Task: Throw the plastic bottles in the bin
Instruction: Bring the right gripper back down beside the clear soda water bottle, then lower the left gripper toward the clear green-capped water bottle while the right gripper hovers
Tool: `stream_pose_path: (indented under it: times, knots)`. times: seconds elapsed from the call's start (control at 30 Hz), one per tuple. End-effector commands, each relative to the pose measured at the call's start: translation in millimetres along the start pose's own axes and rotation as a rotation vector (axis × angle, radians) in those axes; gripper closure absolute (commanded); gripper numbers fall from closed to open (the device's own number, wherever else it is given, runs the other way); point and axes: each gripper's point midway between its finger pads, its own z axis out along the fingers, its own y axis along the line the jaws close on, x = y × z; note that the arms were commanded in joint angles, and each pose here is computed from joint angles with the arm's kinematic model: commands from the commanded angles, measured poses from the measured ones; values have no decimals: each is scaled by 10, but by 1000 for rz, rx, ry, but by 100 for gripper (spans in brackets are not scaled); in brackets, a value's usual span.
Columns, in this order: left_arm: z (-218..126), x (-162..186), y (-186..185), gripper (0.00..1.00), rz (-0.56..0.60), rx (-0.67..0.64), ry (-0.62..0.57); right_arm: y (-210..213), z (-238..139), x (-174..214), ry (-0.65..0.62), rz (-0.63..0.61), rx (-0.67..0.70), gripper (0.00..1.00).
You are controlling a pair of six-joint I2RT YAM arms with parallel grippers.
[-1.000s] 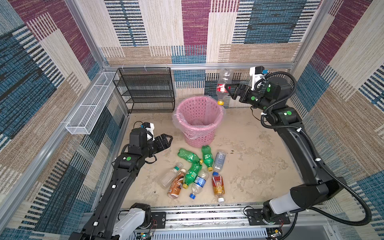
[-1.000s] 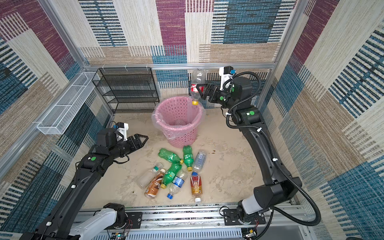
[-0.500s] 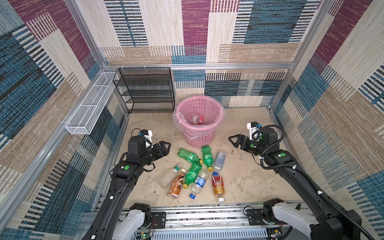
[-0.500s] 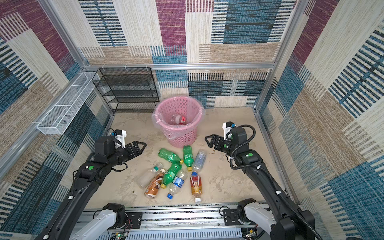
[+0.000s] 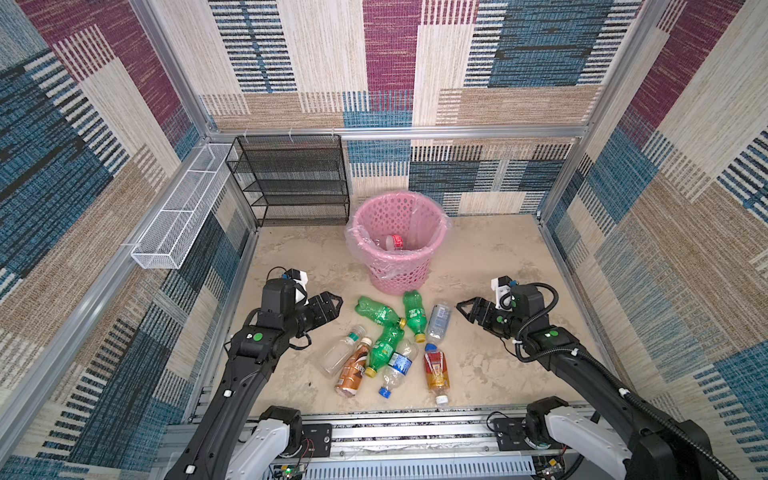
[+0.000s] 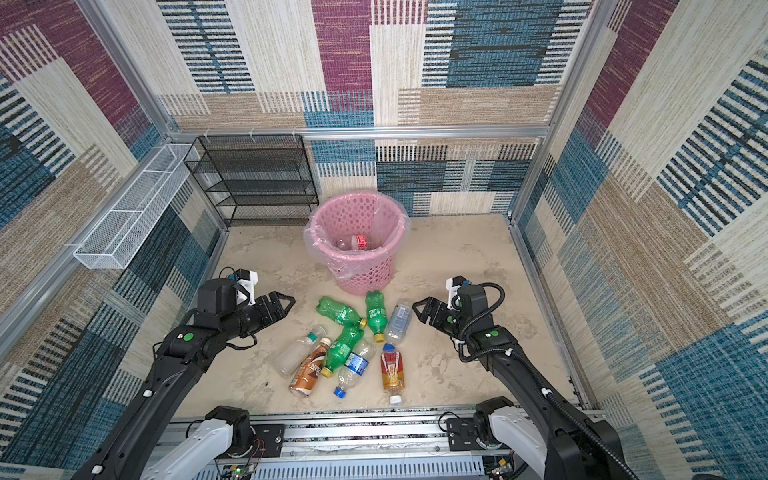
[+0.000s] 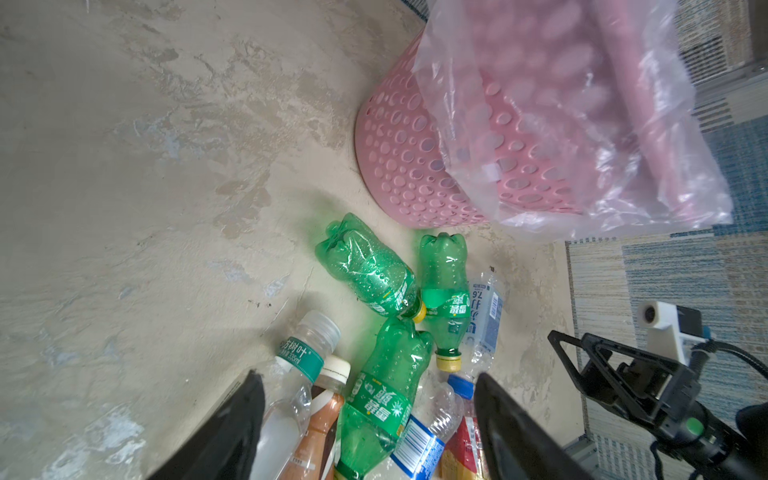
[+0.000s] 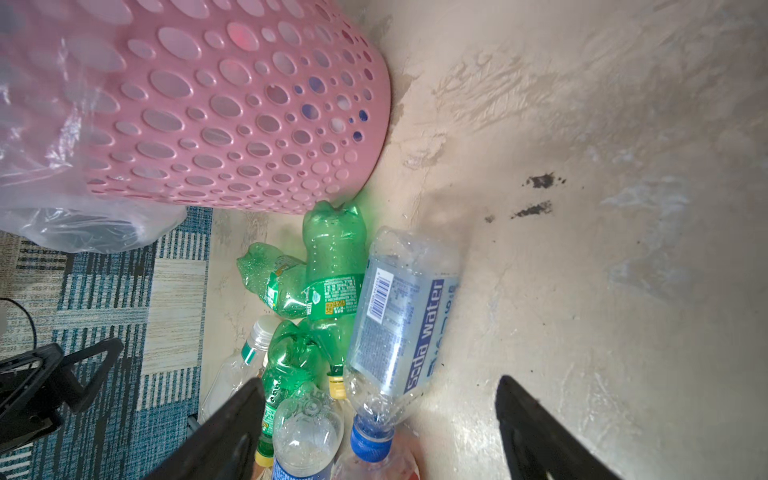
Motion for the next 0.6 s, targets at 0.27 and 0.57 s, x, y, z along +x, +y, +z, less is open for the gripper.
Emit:
stream_pose_path:
  times: [0.27, 0.57]
  knots:
    - [269, 435, 466, 21, -78, -180, 195, 15, 46, 23, -5, 13, -40, 13]
    - [243, 602, 658, 11, 88, -401, 315, -17, 91, 40, 5, 11, -36, 13]
